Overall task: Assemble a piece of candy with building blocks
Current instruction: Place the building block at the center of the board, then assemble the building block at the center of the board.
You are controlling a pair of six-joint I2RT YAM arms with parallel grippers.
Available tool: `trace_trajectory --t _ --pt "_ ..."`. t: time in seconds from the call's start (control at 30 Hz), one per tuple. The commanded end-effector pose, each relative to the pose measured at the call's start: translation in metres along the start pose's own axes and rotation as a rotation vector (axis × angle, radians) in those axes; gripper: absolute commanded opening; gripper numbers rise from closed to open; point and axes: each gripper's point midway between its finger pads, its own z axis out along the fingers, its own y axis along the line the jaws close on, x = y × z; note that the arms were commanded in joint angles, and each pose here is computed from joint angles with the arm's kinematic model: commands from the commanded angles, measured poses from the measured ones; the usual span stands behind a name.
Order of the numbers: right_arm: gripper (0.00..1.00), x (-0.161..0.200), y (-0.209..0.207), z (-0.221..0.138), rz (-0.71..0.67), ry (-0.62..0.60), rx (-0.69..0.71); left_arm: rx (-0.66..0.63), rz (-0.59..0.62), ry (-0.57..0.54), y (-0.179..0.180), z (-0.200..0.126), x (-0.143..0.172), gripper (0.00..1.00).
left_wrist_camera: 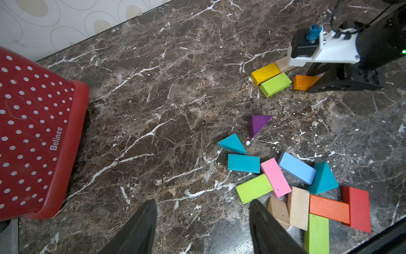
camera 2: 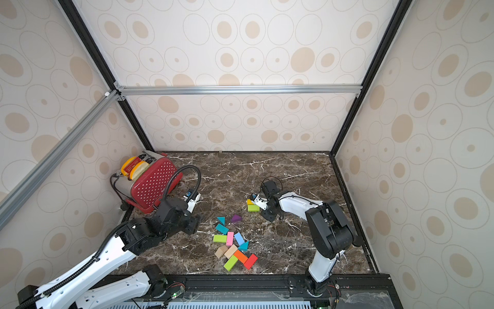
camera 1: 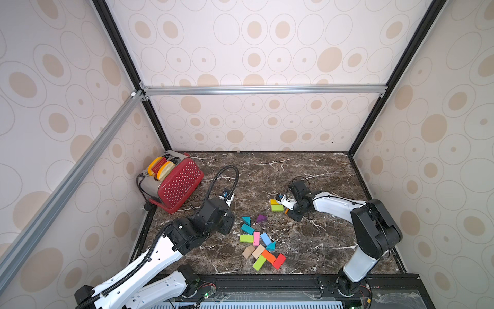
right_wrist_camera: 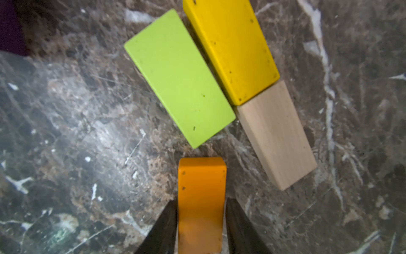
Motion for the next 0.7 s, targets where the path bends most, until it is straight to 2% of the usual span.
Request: trace_trajectory --t 0.0,0.2,0.3,0.37,0.47,0.6,0.67 --pt "0.44 -0.003 -0.008 0.002 -0.021 0.004 0.015 -0.008 0.013 0.013 0.002 0.0 0.003 0.68" --pt "0.52 -0.002 -0.021 -0.012 0.019 -0.002 0.104 -0.011 0.011 0.012 0.003 0.0 0.004 0.68" --pt "0.58 -0.008 -0.024 -0.042 0.175 -0.076 0.137 -0.008 0.011 0.012 0.003 -0.001 0.004 0.68" --pt "0.61 -0.011 -0.012 -0.06 0.31 -0.162 0.088 -0.007 0.01 0.006 0.003 -0.002 0.003 0.69" --pt "0.67 0.001 0.0 -0.068 0.457 -0.235 0.074 -0.004 0.011 0.006 0.002 -0.002 0.002 0.69" --pt "0.67 0.031 0.011 -0.059 0.562 -0.164 0.08 0.006 0.013 0.009 0.0 -0.001 0.003 0.69" --pt "0.62 0.037 0.012 -0.051 0.586 -0.128 0.066 0.008 0.013 0.011 0.0 0.0 0.003 0.69"
